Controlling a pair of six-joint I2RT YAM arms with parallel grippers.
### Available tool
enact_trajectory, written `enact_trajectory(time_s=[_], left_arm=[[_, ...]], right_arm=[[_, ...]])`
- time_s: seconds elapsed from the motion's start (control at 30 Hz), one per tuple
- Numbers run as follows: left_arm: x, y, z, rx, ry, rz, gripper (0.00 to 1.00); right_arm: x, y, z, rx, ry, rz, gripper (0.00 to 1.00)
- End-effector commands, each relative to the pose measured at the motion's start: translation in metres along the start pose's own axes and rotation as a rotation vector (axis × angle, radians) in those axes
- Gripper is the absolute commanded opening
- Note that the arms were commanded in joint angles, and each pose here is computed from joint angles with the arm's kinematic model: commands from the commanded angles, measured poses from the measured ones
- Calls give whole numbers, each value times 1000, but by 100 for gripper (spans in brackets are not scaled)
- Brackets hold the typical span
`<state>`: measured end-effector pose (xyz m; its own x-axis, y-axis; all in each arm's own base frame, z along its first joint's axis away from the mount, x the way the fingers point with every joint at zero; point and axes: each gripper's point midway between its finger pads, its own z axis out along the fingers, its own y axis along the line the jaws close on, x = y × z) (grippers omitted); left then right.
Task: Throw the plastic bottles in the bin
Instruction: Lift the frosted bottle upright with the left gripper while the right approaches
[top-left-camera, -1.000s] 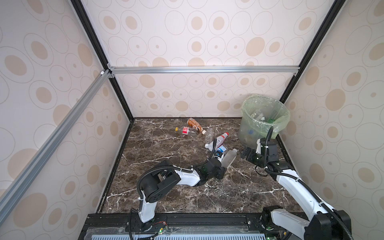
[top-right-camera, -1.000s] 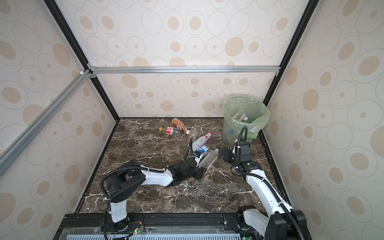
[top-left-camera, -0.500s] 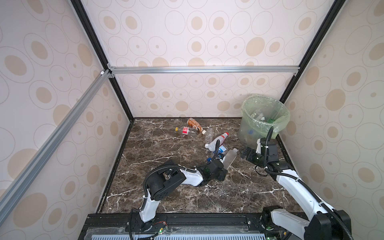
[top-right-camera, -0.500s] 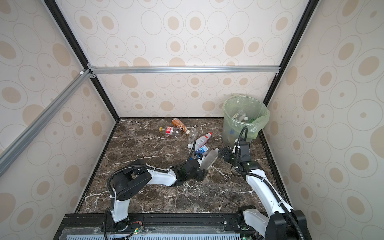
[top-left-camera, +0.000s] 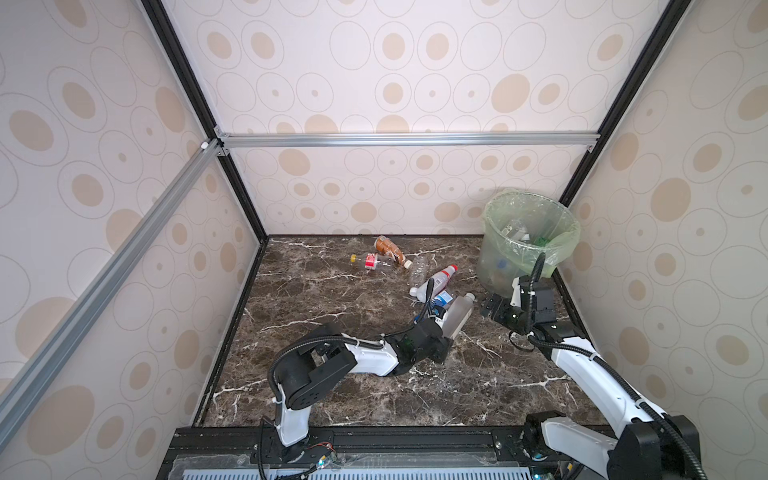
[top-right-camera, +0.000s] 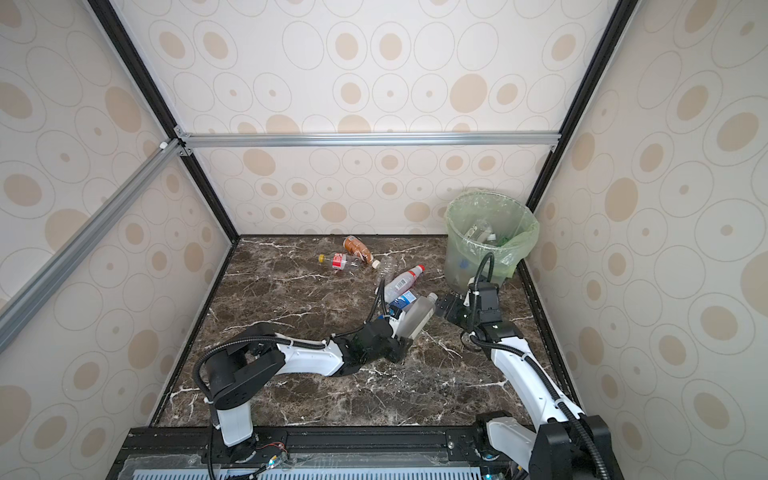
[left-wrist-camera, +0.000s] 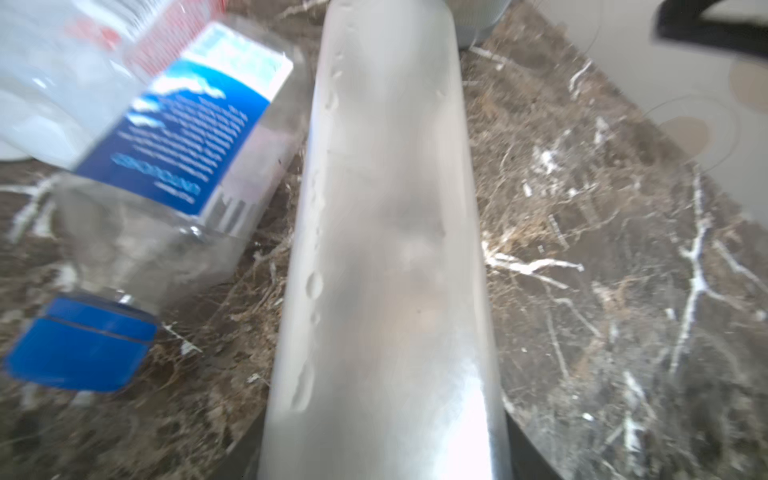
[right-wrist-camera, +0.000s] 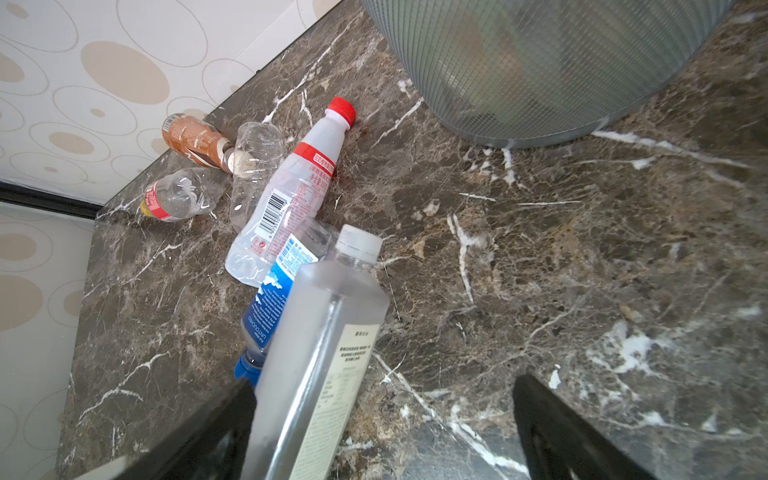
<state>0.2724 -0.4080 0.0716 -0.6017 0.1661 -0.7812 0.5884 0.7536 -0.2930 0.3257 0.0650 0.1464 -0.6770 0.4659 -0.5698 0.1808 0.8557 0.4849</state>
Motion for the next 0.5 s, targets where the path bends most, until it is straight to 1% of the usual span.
enact_trajectory(time_s=[0.0,0.07,0.17,0.3,0.47], left_arm=[[-27,-14,-18,39,-107,-8,43],[-33,-16,-25,59,-140,-17,44],[-41,-26,-34,120,-176,-34,44],[-48,-31,-39,143,-212,-55,44],[-51,-39,-43,161,-241,-42,44]], right_arm=[[4,4,4,-34,23,16,100],[5,13,3,-86,27,11,100],[0,25,-5,-162,-15,-1,100],[-6,42,-17,-268,-74,-8,100],[-4,60,-18,-381,-55,-6,100]])
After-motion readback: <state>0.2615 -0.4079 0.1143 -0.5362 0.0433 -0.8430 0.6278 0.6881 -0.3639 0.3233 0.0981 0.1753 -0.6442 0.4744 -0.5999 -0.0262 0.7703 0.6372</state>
